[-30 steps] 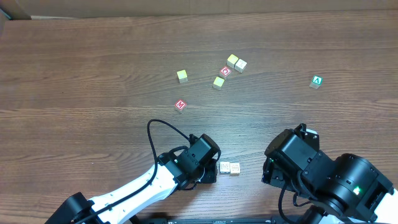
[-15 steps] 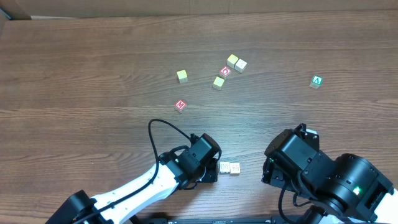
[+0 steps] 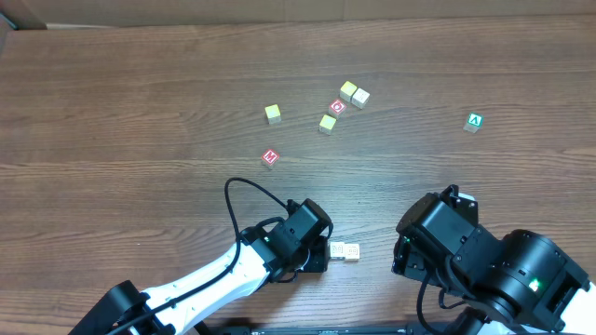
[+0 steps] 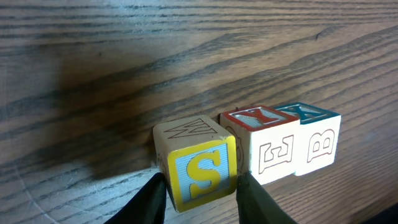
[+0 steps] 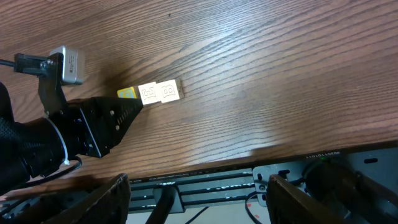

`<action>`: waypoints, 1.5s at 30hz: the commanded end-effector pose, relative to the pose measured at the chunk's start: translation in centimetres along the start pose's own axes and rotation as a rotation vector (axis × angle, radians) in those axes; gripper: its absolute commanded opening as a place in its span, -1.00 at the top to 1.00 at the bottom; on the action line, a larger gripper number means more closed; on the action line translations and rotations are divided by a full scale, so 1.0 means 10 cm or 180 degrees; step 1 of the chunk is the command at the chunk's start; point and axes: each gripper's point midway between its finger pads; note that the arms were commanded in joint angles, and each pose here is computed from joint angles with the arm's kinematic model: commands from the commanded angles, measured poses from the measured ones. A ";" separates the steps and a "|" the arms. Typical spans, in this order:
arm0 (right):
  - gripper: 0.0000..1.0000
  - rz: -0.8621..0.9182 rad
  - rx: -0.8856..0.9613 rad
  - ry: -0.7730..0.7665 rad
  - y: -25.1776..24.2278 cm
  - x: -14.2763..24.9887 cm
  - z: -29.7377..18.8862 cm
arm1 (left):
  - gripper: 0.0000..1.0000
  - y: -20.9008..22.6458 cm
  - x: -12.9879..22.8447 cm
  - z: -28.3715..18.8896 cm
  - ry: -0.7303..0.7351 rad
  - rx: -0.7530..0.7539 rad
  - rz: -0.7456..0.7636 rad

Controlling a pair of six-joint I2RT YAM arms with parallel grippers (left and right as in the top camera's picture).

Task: Flip 4 blocks
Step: 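Open the left gripper and release the S block in the row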

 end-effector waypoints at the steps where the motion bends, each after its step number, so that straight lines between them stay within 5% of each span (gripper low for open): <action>1: -0.42 0.0020 -0.0104 -0.0054 0.05 -0.03 -0.08 | 0.39 -0.03 0.02 0.01 0.0034 0.0032 0.0115; 26: -0.43 0.0020 -0.0107 -0.0043 0.05 -0.02 -0.08 | 0.23 -0.15 -0.23 -0.36 -0.0448 0.0078 0.0411; 30: -0.43 0.0018 -0.0105 -0.0042 0.05 -0.02 -0.08 | 0.91 0.34 -0.07 -0.43 -0.0308 -0.0565 0.0022; 45: -0.43 0.0009 -0.0106 -0.0044 0.05 -0.02 -0.08 | 0.92 0.48 -0.02 -0.09 -0.0006 -0.0749 -0.0002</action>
Point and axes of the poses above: each gripper's point midway between its finger pads, its own z axis out along the fingers, its own y axis along the line the jaws close on, x = y × z, and after that the axes turned 3 degrees about z, right-handed
